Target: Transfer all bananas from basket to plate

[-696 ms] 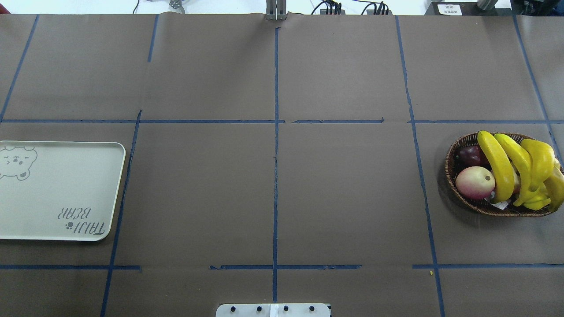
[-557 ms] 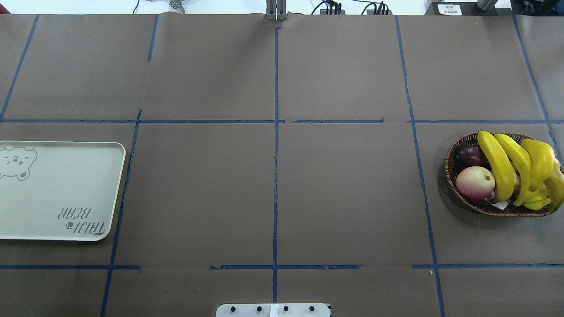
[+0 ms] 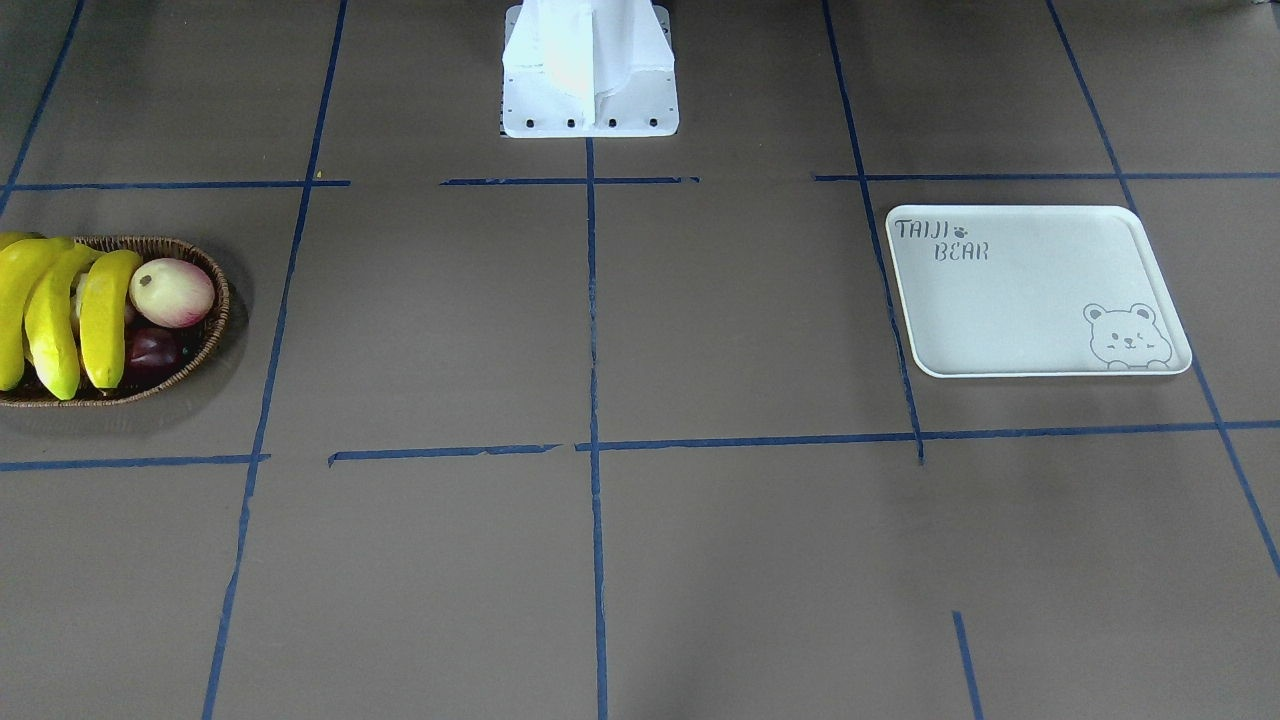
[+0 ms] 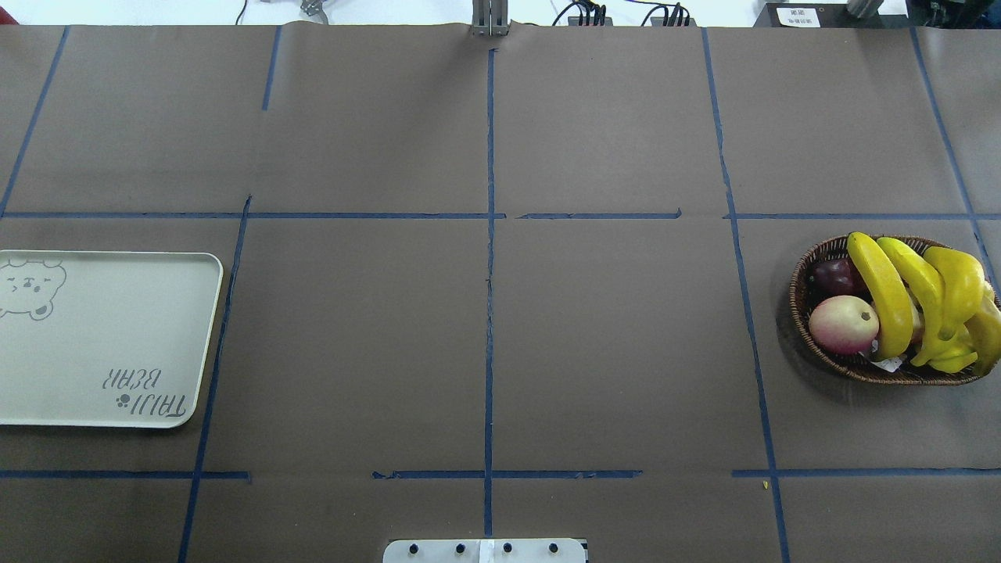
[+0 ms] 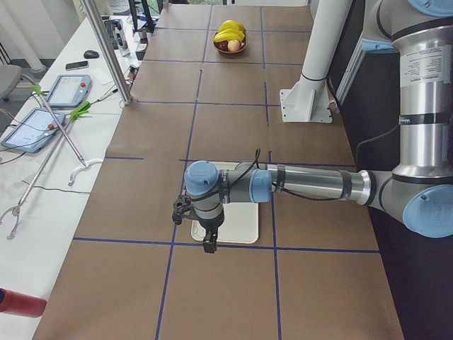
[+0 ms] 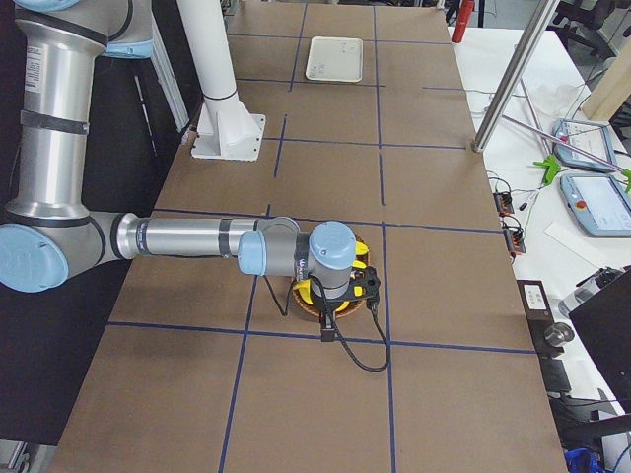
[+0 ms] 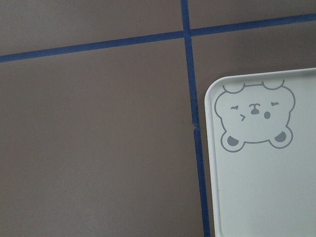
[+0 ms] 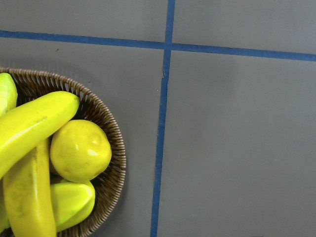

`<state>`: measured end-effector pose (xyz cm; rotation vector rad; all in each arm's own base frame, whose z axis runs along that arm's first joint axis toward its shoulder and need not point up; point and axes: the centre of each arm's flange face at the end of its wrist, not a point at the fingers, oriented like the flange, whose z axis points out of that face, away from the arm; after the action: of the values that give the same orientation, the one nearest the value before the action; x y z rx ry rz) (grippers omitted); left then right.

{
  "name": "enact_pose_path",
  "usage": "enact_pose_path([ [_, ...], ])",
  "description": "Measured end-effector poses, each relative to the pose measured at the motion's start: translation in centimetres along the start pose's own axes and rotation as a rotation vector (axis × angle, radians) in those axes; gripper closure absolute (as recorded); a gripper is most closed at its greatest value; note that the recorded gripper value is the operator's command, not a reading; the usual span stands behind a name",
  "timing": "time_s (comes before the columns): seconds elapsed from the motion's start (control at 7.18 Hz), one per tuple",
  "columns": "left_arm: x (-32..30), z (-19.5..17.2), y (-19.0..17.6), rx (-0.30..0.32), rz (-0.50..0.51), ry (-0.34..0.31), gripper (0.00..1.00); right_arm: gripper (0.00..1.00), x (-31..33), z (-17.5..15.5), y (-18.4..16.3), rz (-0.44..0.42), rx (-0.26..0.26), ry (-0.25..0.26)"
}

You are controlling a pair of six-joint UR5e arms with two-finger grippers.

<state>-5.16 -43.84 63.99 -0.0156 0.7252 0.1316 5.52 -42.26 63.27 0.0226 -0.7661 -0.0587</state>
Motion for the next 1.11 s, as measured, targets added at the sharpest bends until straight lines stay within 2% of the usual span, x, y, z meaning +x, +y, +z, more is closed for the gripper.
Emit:
enact_pose_path([
  [0.28,-0.1,0.1,0.0,-0.001,-0.001,0.000,0.00,0.00,-4.9,-2.1,-1.0,0.108,0.037,-0.028],
  [0.56,0.0,0.1,0.0,-0.002,0.000,0.000,0.00,0.01,-12.6,-2.8,-1.2,0.264,0.042,-0.054],
  [0.84,-0.1,0.2,0.0,-0.002,0.001,0.000,0.00,0.02,-16.4,-0.1,0.2,0.362,0.073,-0.058],
  [1.11,-0.1,0.2,0.0,-0.002,0.000,0.000,0.00,0.05,-17.7,3.5,0.9,0.388,0.094,-0.035],
])
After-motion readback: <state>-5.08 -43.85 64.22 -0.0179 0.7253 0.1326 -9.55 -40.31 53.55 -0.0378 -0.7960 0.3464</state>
